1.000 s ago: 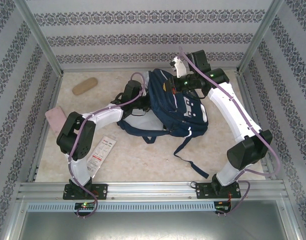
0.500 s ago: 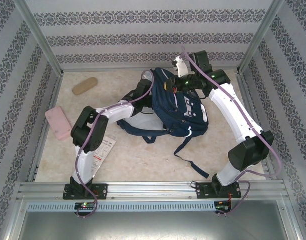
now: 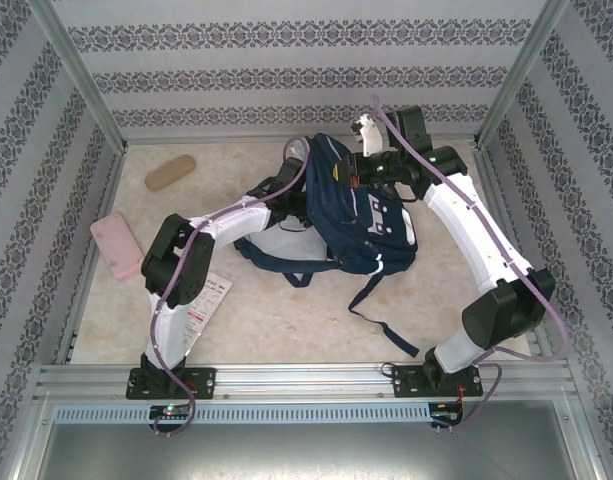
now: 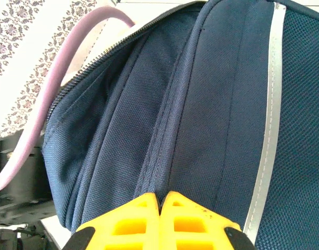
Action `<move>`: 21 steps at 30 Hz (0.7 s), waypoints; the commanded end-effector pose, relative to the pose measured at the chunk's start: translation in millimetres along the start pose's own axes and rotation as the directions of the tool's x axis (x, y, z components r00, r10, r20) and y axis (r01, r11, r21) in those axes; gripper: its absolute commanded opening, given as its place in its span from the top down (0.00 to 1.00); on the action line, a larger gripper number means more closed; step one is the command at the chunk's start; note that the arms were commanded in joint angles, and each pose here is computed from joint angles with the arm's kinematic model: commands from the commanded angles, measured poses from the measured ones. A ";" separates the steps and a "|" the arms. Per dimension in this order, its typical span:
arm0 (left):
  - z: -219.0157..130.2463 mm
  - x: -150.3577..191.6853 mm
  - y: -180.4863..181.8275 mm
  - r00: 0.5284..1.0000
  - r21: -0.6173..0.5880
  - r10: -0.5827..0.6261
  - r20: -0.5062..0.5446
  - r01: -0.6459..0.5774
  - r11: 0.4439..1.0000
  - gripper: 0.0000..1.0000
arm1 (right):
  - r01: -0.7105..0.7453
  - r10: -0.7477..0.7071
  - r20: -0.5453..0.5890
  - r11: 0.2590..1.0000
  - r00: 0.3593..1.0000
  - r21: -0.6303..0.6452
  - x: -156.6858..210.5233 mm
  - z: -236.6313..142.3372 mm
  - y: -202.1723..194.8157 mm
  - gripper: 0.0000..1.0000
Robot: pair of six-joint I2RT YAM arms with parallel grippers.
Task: Pack the student bag
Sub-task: Place the loose stationery in the student bag, then move the loose stationery to the middle-left of the table.
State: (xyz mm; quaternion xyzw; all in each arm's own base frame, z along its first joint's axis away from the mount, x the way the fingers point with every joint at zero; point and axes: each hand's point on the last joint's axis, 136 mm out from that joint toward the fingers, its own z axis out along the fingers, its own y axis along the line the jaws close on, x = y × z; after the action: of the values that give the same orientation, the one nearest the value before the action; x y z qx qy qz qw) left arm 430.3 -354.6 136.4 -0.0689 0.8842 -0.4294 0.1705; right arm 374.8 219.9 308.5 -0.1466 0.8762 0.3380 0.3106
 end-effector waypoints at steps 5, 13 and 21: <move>-90.1 -12.1 31.7 0.996 -0.180 0.043 0.083 -0.028 0.983 0.12 | 0.032 -0.034 0.108 0.999 0.994 0.020 -14.6 -6.3 -7.2 1.00; -195.2 -18.2 122.1 0.974 -0.441 -0.034 0.226 0.133 0.887 0.06 | 0.021 -0.019 0.104 0.999 0.994 -0.026 -4.4 10.6 -1.2 1.00; -300.4 -25.1 217.9 0.925 -0.640 -0.110 0.363 0.334 0.692 0.00 | 0.049 -0.042 0.089 0.996 0.995 -0.079 1.2 28.8 21.3 1.00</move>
State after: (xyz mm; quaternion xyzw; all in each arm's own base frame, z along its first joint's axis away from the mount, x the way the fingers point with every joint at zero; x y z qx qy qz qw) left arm 379.6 -36.9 157.8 -0.2779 0.9179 -0.1473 0.2420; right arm 370.2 245.3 280.0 -0.1531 0.8674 0.3570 0.3111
